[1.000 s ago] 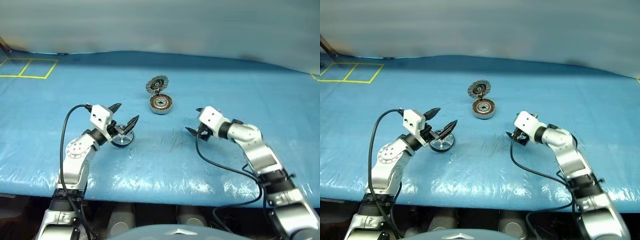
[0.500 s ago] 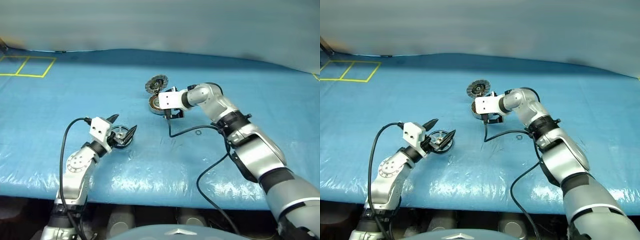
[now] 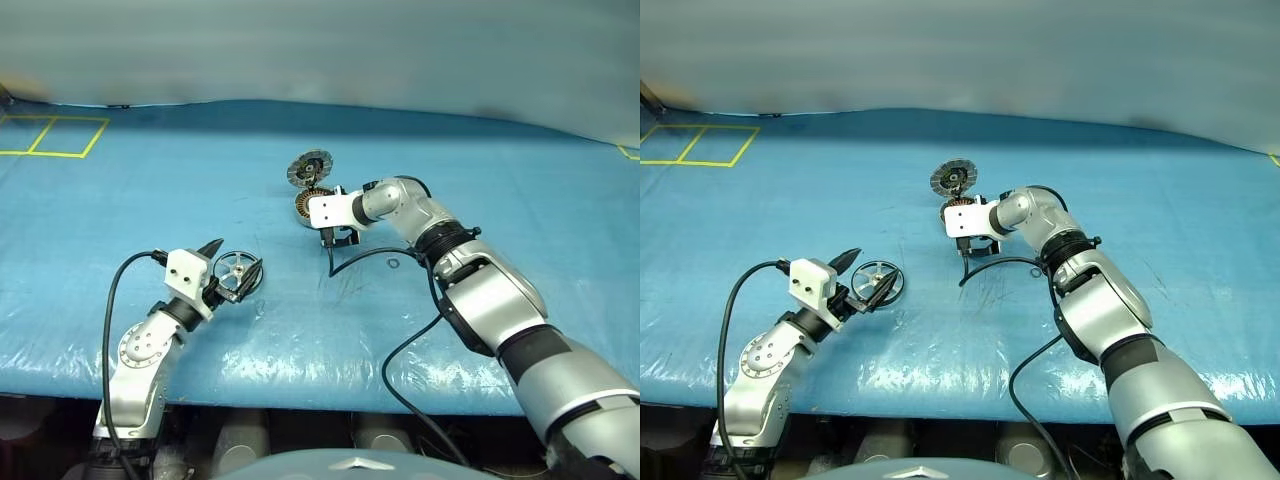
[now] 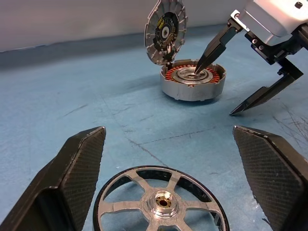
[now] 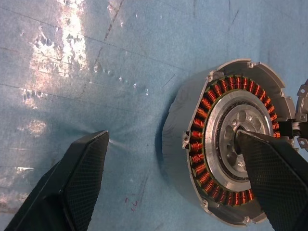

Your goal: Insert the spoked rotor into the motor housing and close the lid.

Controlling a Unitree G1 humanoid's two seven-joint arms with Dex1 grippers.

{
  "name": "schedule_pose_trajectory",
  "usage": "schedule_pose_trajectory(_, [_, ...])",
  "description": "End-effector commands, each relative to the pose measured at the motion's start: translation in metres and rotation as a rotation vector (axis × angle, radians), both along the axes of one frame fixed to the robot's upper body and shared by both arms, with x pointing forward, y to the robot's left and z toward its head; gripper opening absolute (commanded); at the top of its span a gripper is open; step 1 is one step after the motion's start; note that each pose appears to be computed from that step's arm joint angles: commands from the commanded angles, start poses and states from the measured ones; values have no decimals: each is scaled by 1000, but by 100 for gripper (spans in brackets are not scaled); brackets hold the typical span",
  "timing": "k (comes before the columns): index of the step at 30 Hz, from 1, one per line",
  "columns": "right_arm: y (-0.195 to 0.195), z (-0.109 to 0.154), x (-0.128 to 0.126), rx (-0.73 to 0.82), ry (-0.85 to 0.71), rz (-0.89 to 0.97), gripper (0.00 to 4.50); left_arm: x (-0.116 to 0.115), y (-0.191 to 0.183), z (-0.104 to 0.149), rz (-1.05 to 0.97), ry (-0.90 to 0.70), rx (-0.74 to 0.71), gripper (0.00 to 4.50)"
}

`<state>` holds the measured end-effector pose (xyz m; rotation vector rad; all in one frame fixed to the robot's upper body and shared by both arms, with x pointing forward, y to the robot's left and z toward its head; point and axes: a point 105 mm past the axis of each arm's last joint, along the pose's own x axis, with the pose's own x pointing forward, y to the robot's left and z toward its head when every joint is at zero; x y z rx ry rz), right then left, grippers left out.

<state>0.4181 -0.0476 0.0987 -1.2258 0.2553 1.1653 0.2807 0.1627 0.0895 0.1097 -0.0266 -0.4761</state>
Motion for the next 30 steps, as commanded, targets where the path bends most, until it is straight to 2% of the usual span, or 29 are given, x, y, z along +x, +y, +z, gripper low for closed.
schedule_pose_trajectory(1, [7, 12, 4, 0, -36, 14, 449, -2, 0, 14, 4, -51, 9, 450])
schedule_pose_trajectory(5, [17, 22, 5, 39, -25, 18, 449, -2, 0, 17, 8, -59, 10, 450])
schedule_pose_trajectory(10, [27, 41, 3, 208, 98, -13, 449, -6, 5, 19, 39, -69, 20, 450])
schedule_pose_trajectory(19, [8, 44, 8, 128, 112, -50, 449, -16, 5, 11, 79, -49, 4, 450])
schedule_pose_trajectory(30, [13, 32, 13, 199, 94, -133, 449, -20, 6, 10, 84, -40, 13, 450])
